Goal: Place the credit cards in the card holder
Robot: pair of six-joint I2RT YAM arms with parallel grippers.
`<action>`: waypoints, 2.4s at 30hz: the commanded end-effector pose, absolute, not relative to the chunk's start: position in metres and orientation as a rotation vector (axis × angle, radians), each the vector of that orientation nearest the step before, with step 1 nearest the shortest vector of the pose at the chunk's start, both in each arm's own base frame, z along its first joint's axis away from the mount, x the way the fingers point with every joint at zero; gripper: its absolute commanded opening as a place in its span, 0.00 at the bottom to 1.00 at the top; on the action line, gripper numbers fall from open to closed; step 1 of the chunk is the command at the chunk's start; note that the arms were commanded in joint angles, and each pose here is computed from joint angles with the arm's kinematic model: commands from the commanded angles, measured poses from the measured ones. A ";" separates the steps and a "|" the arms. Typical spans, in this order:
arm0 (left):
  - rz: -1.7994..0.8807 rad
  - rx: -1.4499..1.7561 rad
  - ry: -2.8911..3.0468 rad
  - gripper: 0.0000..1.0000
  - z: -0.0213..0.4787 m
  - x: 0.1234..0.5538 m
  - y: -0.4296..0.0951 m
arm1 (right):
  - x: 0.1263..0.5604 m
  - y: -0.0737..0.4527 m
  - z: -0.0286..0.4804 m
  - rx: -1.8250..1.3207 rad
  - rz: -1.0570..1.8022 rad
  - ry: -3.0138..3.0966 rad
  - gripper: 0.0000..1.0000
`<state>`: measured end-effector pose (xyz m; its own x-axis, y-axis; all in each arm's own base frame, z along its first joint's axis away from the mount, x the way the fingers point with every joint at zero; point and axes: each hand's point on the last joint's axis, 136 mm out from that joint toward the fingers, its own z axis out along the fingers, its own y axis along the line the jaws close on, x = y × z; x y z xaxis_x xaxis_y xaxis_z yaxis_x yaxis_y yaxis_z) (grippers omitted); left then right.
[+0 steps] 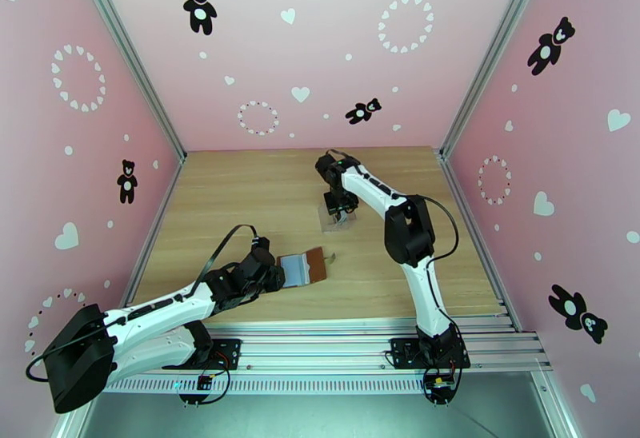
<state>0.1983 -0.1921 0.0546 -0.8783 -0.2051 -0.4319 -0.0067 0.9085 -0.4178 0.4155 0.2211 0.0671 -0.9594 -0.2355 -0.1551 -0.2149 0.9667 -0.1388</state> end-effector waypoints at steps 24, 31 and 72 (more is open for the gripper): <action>-0.539 -0.177 2.601 0.31 0.052 0.196 -0.185 | 0.435 0.179 0.095 -0.287 -0.402 2.879 0.42; -0.542 -0.177 2.607 0.31 0.051 0.196 -0.187 | 0.435 0.165 0.110 -0.261 -0.401 2.862 0.41; -0.563 -0.181 2.589 0.31 0.057 0.197 -0.188 | 0.417 0.177 0.159 -0.253 0.021 2.791 0.00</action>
<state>0.1984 -0.1922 0.0557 -0.8770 -0.2157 -0.4293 -0.0145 0.9050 -0.4251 0.4223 0.1747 0.1442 -0.9366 -0.1801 -0.3006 -0.1701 0.9836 -0.0592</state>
